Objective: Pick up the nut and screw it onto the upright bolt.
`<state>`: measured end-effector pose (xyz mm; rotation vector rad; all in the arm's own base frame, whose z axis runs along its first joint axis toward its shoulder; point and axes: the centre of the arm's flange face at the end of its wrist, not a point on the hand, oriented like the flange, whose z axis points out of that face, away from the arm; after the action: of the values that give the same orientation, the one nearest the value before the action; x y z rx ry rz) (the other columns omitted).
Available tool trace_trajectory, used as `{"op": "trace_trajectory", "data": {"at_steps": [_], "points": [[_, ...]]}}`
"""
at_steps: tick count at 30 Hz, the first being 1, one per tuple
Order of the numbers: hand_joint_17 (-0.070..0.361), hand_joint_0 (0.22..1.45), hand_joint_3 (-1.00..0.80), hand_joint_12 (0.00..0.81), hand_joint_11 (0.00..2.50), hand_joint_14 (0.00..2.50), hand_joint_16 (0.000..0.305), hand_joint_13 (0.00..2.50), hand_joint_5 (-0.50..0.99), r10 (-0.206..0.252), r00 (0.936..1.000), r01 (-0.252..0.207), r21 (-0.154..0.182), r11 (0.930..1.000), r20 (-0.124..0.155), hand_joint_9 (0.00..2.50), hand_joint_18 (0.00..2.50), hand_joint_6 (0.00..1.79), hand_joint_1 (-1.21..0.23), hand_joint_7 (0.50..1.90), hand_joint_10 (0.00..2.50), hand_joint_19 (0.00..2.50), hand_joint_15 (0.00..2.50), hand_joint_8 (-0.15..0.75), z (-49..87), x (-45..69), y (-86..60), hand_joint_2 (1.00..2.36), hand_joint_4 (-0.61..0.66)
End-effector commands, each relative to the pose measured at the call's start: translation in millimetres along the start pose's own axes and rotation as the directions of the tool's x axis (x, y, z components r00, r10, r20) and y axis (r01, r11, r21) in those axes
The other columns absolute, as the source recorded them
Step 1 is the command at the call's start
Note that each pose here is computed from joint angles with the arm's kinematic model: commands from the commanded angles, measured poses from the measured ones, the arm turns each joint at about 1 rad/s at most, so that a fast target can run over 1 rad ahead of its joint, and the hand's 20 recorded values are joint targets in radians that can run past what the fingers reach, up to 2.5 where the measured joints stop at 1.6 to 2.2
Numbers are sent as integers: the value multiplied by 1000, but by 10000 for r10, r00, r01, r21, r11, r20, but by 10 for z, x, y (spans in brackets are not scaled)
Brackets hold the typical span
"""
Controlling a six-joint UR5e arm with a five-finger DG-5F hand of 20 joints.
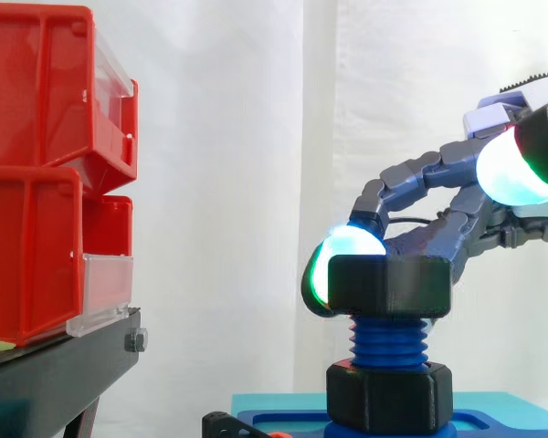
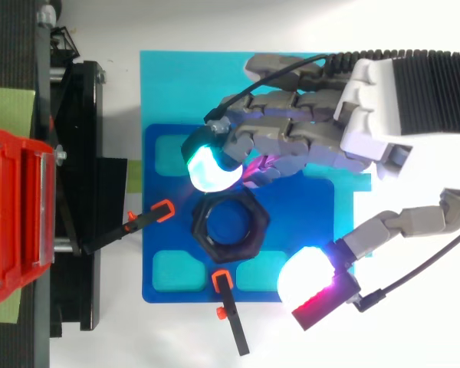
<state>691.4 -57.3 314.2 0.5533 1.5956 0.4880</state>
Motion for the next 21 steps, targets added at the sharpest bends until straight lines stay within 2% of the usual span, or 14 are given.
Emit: {"op": "trace_trajectory", "data": {"at_steps": [1,12,21], "points": [[85,470,-500,334,0,0,38,387,4,-2,10000,2,80,10000,12,950,0,504,-501,1151,1,0,0,295,-11,-36,-35,1000,225],[72,488,-500,302,19,0,32,583,57,-45,10000,45,181,9998,32,1240,194,504,-508,1226,0,0,0,252,-60,-128,-50,1000,95],[60,503,-500,253,54,0,27,765,92,-56,10000,54,186,9998,74,1532,426,504,-521,1249,3,0,0,173,-93,-187,-24,1000,81]]}}
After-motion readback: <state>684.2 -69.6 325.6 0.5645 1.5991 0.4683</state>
